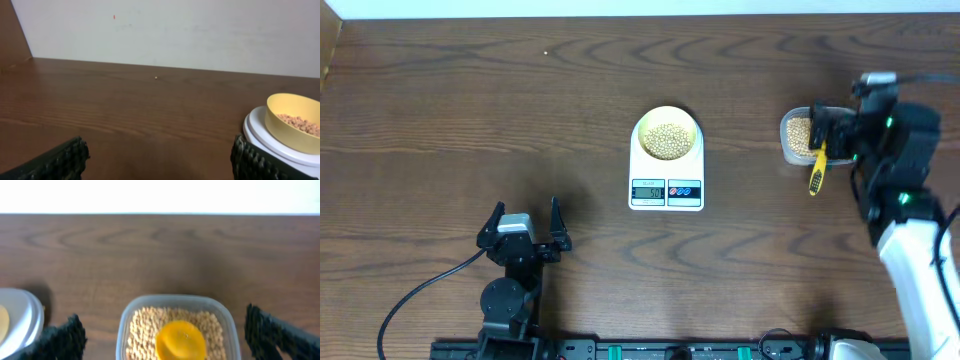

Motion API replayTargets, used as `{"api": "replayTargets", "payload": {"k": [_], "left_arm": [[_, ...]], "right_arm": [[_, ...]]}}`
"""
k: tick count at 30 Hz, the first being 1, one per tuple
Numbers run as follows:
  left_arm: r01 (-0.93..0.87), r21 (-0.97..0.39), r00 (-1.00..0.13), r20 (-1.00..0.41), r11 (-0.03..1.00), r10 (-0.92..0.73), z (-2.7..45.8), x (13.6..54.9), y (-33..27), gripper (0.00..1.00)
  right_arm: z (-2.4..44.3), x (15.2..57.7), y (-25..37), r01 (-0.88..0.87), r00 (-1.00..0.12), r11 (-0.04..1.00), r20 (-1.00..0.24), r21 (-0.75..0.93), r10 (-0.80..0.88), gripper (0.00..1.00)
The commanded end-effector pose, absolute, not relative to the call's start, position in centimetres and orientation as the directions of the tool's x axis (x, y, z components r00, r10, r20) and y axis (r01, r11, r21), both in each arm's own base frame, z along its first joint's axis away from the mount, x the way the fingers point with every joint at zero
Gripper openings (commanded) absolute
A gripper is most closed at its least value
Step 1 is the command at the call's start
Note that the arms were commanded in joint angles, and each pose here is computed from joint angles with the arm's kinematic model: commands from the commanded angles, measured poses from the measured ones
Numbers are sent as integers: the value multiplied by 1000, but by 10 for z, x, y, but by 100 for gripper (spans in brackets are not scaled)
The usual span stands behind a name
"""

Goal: Scoop item into bowl and weigh 50g on scale

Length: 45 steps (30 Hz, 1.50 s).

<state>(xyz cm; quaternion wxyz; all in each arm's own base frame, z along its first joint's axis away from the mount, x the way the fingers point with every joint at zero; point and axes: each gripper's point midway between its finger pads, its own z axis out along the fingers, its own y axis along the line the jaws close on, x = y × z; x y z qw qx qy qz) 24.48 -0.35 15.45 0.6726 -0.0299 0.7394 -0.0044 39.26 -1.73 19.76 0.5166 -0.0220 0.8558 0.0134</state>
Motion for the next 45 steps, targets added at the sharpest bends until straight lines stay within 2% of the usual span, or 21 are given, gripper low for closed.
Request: {"api": "replayTargets", "payload": {"k": [1, 19, 34, 45], "left_arm": [[-56, -19, -145, -989, 998, -27, 139, 243, 0, 93], [-56, -19, -145, -989, 998, -27, 139, 243, 0, 93], [-56, -19, -145, -989, 998, -27, 139, 243, 0, 93], [-56, -19, -145, -989, 998, -27, 139, 243, 0, 93]], "right_arm": [[182, 370, -12, -43, -437, 999, -900, 25, 3, 99], [139, 273, -2, -44, -151, 999, -989, -3, -9, 99], [117, 251, 0, -43, -244, 999, -970, 10, -1, 99], [143, 248, -2, -32, -132, 999, -991, -7, -11, 99]]}}
